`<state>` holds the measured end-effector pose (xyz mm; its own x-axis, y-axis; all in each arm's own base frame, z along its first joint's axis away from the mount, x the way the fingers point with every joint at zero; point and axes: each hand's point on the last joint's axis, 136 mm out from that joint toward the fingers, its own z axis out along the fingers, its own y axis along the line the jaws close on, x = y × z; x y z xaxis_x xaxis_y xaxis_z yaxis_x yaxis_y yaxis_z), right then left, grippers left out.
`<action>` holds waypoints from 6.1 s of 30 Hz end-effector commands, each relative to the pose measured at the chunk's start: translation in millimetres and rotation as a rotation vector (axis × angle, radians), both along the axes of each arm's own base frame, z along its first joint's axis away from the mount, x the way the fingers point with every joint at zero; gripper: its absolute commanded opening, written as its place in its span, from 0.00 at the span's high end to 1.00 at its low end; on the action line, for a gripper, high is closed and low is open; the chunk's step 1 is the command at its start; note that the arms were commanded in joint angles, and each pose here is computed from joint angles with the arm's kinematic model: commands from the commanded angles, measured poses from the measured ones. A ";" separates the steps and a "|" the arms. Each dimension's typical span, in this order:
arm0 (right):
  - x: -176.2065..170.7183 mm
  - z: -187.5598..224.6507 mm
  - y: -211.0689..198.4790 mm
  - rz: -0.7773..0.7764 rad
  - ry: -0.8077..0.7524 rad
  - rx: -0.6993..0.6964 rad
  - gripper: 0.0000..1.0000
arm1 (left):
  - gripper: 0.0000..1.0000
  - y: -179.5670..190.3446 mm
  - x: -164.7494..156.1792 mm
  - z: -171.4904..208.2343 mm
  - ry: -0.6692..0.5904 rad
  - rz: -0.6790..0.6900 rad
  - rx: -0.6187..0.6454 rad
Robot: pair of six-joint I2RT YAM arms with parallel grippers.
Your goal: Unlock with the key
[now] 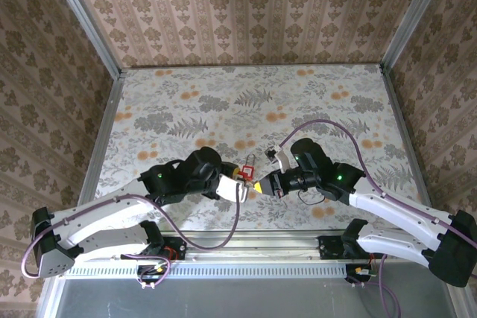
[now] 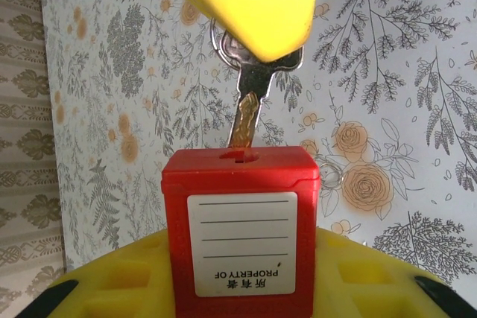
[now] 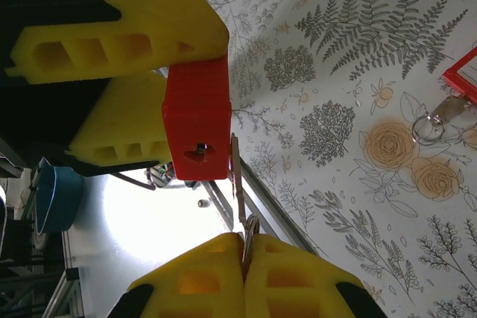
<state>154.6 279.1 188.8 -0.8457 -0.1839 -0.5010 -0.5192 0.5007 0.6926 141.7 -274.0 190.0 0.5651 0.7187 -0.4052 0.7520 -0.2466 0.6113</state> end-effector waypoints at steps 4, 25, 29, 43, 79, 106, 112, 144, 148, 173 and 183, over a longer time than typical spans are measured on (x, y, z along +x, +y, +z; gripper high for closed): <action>-5.5 12.6 5.3 0.043 -0.018 0.058 1.00 | 1.00 3.3 9.5 -1.7 0.008 0.030 -0.026; 7.2 8.6 17.2 0.071 0.015 0.078 1.00 | 1.00 17.0 6.3 -5.6 0.020 0.032 -0.042; 7.2 12.8 16.7 0.077 0.013 0.087 1.00 | 1.00 19.3 6.0 -9.4 0.021 0.034 -0.032; 8.5 3.0 23.8 0.103 0.040 0.101 1.00 | 1.00 13.6 7.8 -10.3 0.028 0.027 -0.029; 40.6 -31.4 43.4 0.315 0.067 0.111 1.00 | 1.00 -18.5 -12.8 8.7 0.125 -0.057 0.003; 33.8 -2.8 80.3 0.263 0.148 0.140 1.00 | 1.00 -40.3 -20.6 36.4 0.136 -0.066 -0.274; 35.1 15.9 92.7 0.211 0.085 0.195 1.00 | 1.00 -43.2 -26.2 51.0 0.186 -0.067 -0.407; -2.2 21.2 55.3 0.381 -0.103 0.153 1.00 | 1.00 -45.2 -40.2 114.5 0.420 -0.132 -0.607; 0.6 34.8 56.8 0.375 -0.158 0.186 1.00 | 1.00 -53.9 -37.4 121.8 0.440 -0.145 -0.597; -13.7 14.7 61.3 0.394 -0.289 0.132 1.00 | 1.00 -50.1 -20.0 166.2 0.582 -0.169 -0.784; -10.7 12.9 68.7 0.397 -0.210 0.144 1.00 | 1.00 -50.9 -1.1 152.4 0.487 -0.089 -0.832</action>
<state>162.1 338.3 212.0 -0.5873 -0.3337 -0.7374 -0.8086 0.2017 0.5527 153.7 -307.8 278.2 0.0289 0.3048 -0.9520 0.9914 0.1130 0.0663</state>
